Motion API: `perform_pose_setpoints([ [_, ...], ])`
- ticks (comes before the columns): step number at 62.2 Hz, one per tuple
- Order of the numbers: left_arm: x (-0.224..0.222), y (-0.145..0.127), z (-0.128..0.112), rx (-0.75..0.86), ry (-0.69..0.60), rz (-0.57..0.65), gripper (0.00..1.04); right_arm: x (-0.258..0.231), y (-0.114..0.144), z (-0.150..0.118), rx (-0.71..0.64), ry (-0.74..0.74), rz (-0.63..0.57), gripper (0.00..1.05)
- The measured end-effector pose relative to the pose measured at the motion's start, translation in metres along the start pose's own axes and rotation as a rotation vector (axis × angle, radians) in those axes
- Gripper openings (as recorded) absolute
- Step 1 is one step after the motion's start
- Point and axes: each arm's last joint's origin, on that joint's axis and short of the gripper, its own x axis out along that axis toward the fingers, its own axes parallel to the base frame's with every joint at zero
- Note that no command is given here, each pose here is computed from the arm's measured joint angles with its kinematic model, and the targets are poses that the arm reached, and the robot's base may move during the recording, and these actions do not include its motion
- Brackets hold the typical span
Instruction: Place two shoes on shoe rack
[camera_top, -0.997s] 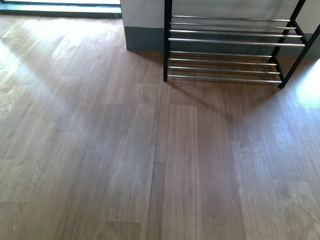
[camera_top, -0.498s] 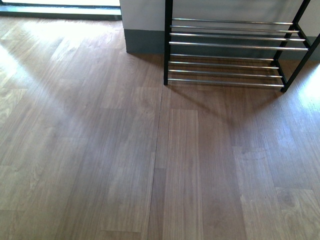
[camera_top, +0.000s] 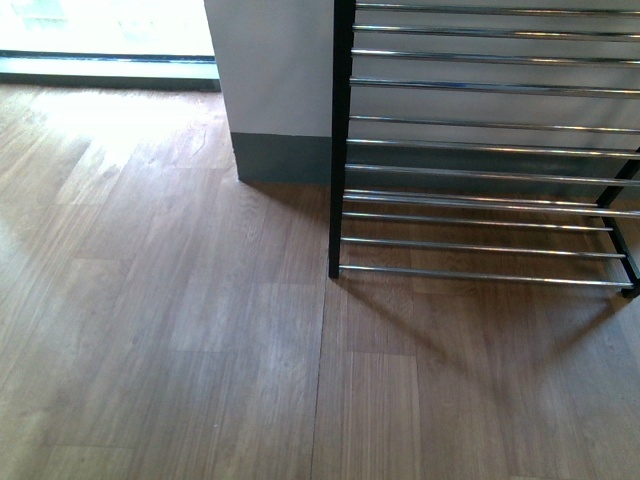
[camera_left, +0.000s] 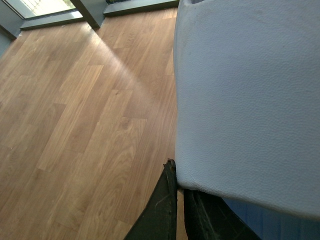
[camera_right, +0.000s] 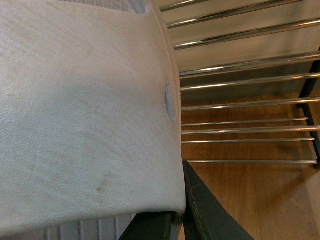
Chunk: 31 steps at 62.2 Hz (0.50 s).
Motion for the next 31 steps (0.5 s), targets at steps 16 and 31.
perform_pose_setpoints([
  [16,0.0003,-0.0001,-0.0009,0.002,0.002,0.001,0.02,0.0,0.0,-0.0001,0.0,0.0,0.0,0.01],
  [31,0.0003,-0.0001,-0.0009,0.002,0.002,0.001,0.02,0.0,0.0,-0.0001,0.0,0.0,0.0,0.01],
])
